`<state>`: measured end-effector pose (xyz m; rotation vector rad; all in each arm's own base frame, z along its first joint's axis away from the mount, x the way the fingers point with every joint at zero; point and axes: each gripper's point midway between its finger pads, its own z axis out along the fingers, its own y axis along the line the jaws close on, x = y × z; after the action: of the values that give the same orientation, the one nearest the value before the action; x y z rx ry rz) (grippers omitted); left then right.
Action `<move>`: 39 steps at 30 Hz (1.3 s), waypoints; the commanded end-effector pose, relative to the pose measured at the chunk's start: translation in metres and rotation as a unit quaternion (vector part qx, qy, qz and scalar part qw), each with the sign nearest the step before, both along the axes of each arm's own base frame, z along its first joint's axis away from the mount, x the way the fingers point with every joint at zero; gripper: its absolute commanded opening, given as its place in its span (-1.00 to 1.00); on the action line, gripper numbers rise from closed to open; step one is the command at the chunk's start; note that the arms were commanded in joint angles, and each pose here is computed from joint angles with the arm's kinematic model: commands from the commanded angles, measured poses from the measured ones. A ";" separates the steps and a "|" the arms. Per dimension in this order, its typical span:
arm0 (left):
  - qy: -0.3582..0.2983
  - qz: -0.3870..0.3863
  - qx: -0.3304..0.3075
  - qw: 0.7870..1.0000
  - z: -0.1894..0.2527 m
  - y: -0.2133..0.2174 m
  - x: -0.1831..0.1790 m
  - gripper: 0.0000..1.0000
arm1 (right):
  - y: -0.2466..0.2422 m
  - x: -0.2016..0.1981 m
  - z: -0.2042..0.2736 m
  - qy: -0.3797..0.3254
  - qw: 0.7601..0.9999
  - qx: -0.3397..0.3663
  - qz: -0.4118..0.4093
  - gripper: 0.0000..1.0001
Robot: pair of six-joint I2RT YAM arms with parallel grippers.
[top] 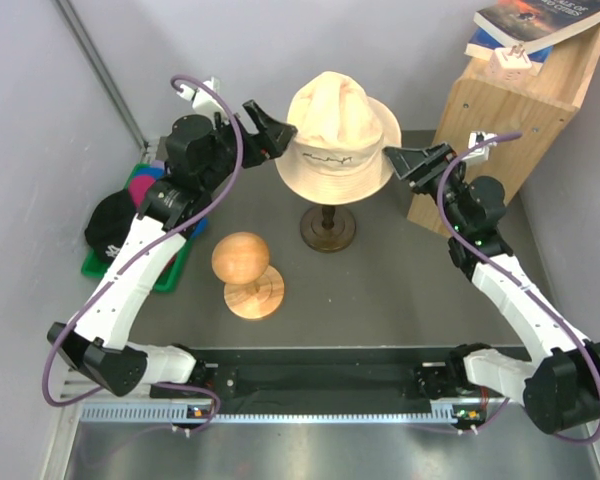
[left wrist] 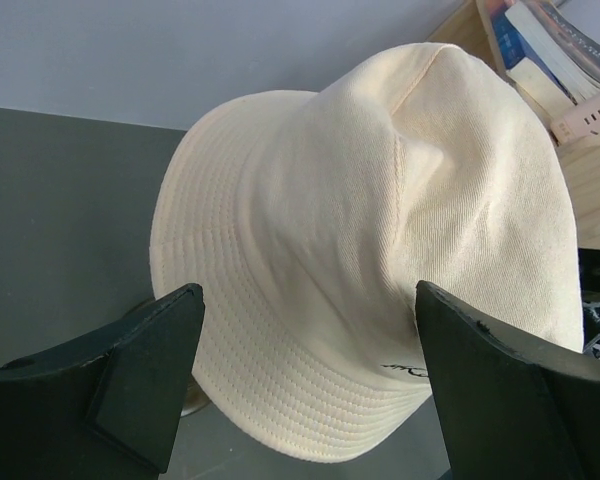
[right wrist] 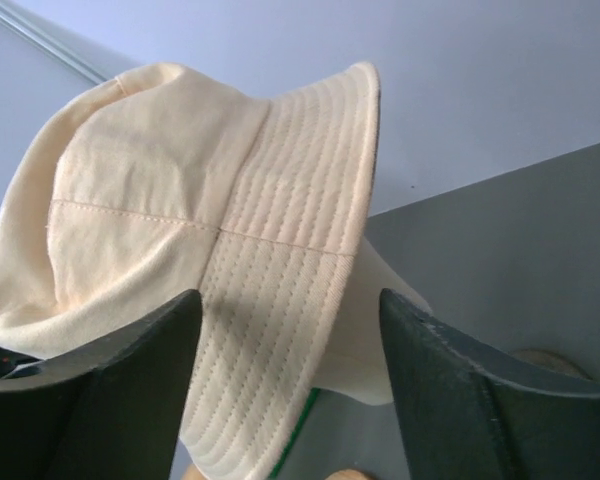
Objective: Stack the hats
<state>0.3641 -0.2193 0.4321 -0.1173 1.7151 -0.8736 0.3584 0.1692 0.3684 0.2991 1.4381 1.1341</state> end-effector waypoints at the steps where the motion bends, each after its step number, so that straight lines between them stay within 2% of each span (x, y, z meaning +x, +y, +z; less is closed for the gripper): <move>1: -0.033 -0.008 -0.022 0.999 0.022 0.000 -0.002 0.81 | 0.007 -0.012 0.048 -0.072 0.997 0.033 0.026 0.30; 2: -0.033 -0.006 -0.022 0.999 0.022 0.001 -0.001 0.81 | 0.007 -0.011 0.044 -0.067 0.997 0.034 0.025 0.20; 6: -0.031 -0.001 -0.020 0.999 0.022 0.005 0.000 0.81 | 0.004 -0.005 0.034 -0.047 0.998 0.049 0.014 -0.52; 9: -0.030 0.005 -0.015 0.999 0.022 0.010 0.000 0.82 | 0.004 0.001 0.024 -0.031 0.998 0.052 0.009 -0.87; 11: -0.030 0.009 -0.009 0.999 0.022 0.013 0.000 0.82 | 0.003 0.006 0.016 -0.019 0.999 0.050 0.004 -1.00; 18: -0.028 0.036 0.005 0.999 0.021 0.030 -0.002 0.83 | -0.014 0.022 -0.027 0.053 0.996 0.037 -0.060 -1.00; 30: -0.007 0.042 0.027 0.999 -0.010 0.030 0.014 0.84 | -0.020 0.038 -0.089 0.152 0.984 -0.009 -0.095 -1.00; 34: -0.001 0.050 0.033 0.998 -0.014 0.035 0.016 0.85 | -0.022 0.039 -0.094 0.151 0.983 -0.021 -0.106 -1.00; 39: 0.004 0.065 0.045 0.997 -0.016 0.051 0.013 0.86 | -0.023 0.036 -0.077 0.119 0.986 -0.040 -0.110 -1.00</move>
<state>0.3791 -0.1851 0.4127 -0.1614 1.7459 -0.7505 0.3952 0.1529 0.2935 0.5714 1.5952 0.9887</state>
